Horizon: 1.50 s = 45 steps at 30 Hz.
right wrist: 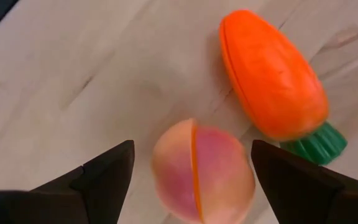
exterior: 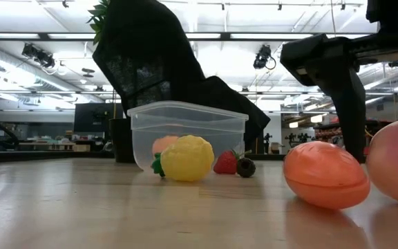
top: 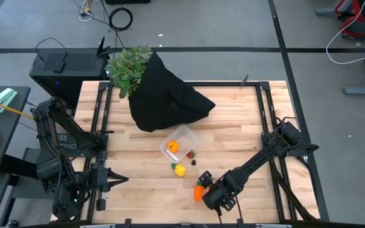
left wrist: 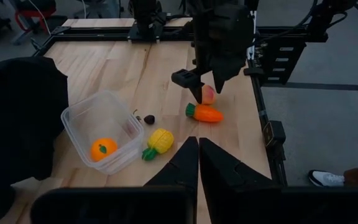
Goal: Pick and placing Produce into tupperware
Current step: Put the pink peach into the transparent bin
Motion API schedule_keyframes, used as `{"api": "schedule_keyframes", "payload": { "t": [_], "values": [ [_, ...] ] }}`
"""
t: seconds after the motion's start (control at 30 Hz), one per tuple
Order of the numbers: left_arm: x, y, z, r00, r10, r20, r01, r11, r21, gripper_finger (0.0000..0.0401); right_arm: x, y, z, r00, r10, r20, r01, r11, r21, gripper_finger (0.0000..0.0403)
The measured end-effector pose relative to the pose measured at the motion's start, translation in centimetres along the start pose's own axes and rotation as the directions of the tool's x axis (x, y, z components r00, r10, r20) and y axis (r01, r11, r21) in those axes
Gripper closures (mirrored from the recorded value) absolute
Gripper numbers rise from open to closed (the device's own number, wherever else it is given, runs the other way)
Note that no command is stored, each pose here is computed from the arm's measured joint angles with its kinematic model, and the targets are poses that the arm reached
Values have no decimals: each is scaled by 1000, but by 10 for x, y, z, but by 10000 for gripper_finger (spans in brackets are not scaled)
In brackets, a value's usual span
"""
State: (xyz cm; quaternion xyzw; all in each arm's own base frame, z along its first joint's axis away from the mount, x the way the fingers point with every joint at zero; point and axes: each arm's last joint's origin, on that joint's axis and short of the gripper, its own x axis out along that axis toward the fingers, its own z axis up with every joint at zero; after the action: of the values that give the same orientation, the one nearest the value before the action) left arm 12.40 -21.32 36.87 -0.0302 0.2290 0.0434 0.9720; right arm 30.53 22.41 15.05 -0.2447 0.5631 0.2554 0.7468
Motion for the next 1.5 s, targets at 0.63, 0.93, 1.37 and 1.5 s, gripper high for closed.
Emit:
{"api": "schedule_keyframes", "payload": {
  "t": [0.63, 0.93, 1.37, 1.5],
  "values": [
    [0, 0, 0, 1000, 0, 0, 0, 1000, 0, 385, 4, -13, -2, 999, -28, -20, 29, 999, 41, 81],
    [0, 0, 0, 1000, 0, 0, 0, 1000, -1, 381, 4, -13, -3, 999, -28, -21, 29, 999, 41, 103],
    [0, 0, 0, 1000, 0, 0, 0, 1000, -1, 388, 3, -13, -3, 999, -28, -29, 29, 999, 40, 167],
    [0, 0, 0, 1000, 0, 0, 0, 1000, -1, 382, 0, -15, -11, 995, -19, -101, 24, 999, 42, 157]
  ]
}}
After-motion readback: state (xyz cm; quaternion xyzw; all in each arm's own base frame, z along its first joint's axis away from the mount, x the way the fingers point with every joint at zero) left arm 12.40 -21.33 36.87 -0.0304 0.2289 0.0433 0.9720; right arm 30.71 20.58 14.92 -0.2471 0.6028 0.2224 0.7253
